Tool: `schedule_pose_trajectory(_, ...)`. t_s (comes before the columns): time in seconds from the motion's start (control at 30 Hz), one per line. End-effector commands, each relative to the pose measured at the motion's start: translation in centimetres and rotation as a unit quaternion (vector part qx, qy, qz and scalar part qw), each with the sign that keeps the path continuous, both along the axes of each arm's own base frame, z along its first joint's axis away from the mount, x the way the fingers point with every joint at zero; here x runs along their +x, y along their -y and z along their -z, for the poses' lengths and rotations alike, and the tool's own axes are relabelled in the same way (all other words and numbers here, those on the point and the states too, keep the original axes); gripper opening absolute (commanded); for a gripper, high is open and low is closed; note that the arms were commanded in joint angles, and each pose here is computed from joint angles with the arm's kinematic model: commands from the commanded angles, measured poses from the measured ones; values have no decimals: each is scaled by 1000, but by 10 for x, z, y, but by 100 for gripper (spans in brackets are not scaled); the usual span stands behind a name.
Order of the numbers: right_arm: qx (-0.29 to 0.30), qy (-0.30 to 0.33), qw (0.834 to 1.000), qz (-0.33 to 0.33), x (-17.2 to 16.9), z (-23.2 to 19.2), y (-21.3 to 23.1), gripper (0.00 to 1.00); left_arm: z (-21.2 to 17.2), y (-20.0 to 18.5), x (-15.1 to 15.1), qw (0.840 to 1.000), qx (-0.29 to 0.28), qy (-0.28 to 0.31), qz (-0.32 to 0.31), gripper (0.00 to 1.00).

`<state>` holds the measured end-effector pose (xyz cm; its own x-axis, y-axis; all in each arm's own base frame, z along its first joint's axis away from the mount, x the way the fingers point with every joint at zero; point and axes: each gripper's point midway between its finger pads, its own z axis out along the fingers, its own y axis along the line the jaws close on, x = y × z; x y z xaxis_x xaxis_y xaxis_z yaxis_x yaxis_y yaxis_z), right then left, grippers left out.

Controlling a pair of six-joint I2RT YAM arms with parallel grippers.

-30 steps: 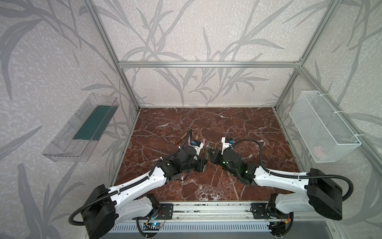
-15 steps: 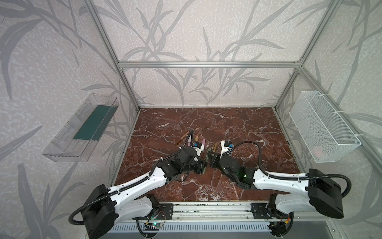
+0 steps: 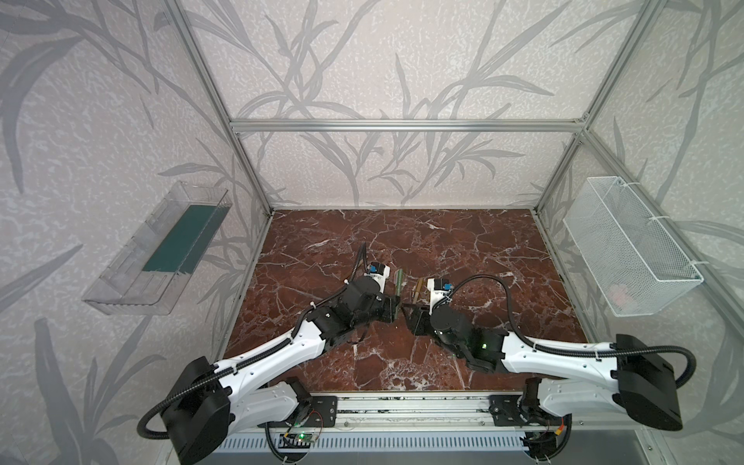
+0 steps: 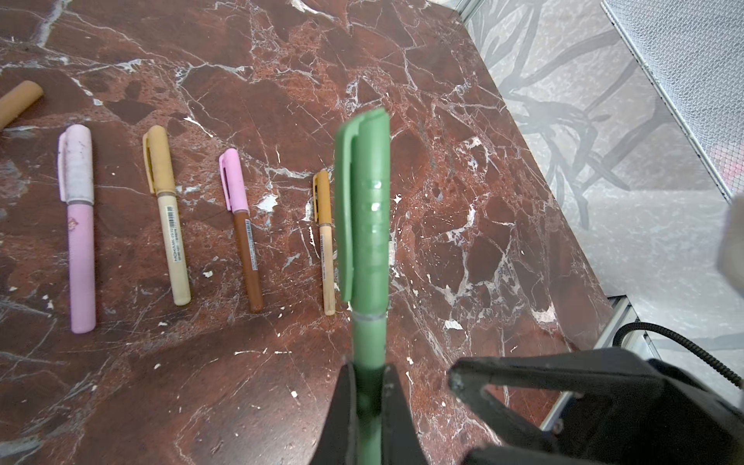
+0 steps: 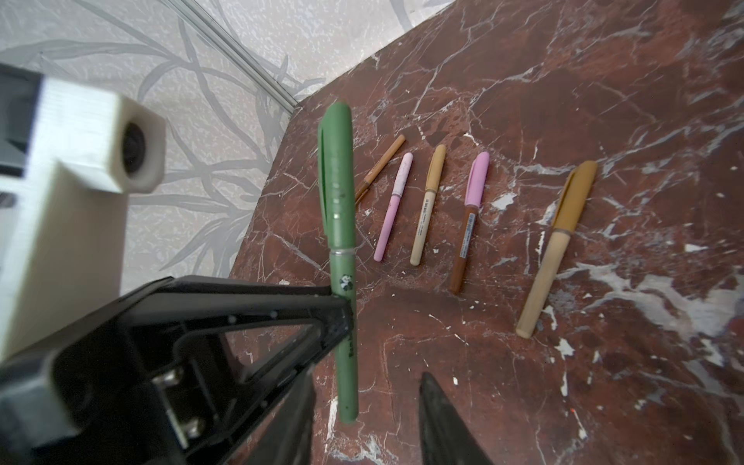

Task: Insert the pens into the pen caps
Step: 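Open the right gripper and pull it back from the capped green pen, then lay the capped green pen down in the pen row with the left gripper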

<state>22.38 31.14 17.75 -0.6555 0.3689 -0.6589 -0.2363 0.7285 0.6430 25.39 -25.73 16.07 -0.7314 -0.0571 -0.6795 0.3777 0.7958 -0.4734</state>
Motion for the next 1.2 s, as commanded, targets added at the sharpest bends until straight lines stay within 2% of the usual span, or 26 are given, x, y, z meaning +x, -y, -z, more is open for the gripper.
schedule_pose_trajectory(0.0, -16, 19, 999, 33, 7, -14, 26, 50, -2, 5, 9, 1000, 4, 3, -9, 0)
schedule_pose_trajectory(0.1, -44, 15, 997, 64, 13, -13, 59, 53, 17, 9, 15, 999, 32, -23, -14, 0)
schedule_pose_trajectory(0.3, -93, -33, 985, 139, 31, 11, 139, 55, 69, 26, 31, 991, 99, -89, -13, 0)
schedule_pose_trajectory(0.47, -124, -22, 976, 176, 36, 7, 180, 79, 110, 35, 46, 980, 153, -127, -20, 0)
schedule_pose_trajectory(0.57, -173, -24, 967, 186, 41, 2, 196, 84, 124, 41, 51, 975, 171, -144, -16, 0)
schedule_pose_trajectory(0.67, -238, -7, 959, 154, 51, -4, 196, 85, 128, 45, 53, 973, 177, -149, -11, 0)
schedule_pose_trajectory(0.7, -260, 10, 955, 144, 56, -7, 195, 85, 126, 44, 54, 972, 180, -147, -12, 3)
schedule_pose_trajectory(0.77, -320, 40, 935, 146, 68, -8, 201, 85, 119, 42, 57, 973, 188, -136, -16, 32)
schedule_pose_trajectory(0.8, -346, 46, 921, 175, 72, -13, 213, 86, 114, 41, 60, 973, 191, -131, -18, 43)
schedule_pose_trajectory(0.87, -387, 58, 892, 226, 83, -21, 237, 96, 102, 40, 64, 972, 200, -120, -21, 59)
schedule_pose_trajectory(0.93, -395, 56, 883, 248, 94, -19, 257, 96, 92, 41, 67, 973, 202, -114, -19, 65)
schedule_pose_trajectory(1.03, -393, 59, 879, 265, 108, -10, 286, 96, 62, 40, 66, 976, 193, -95, -14, 69)
schedule_pose_trajectory(1.13, -417, 77, 867, 263, 121, 15, 308, 96, 9, 20, 68, 982, 183, -34, -43, 70)
schedule_pose_trajectory(1.17, -427, 75, 861, 264, 124, 25, 314, 96, -12, 2, 70, 979, 185, -6, -81, 70)
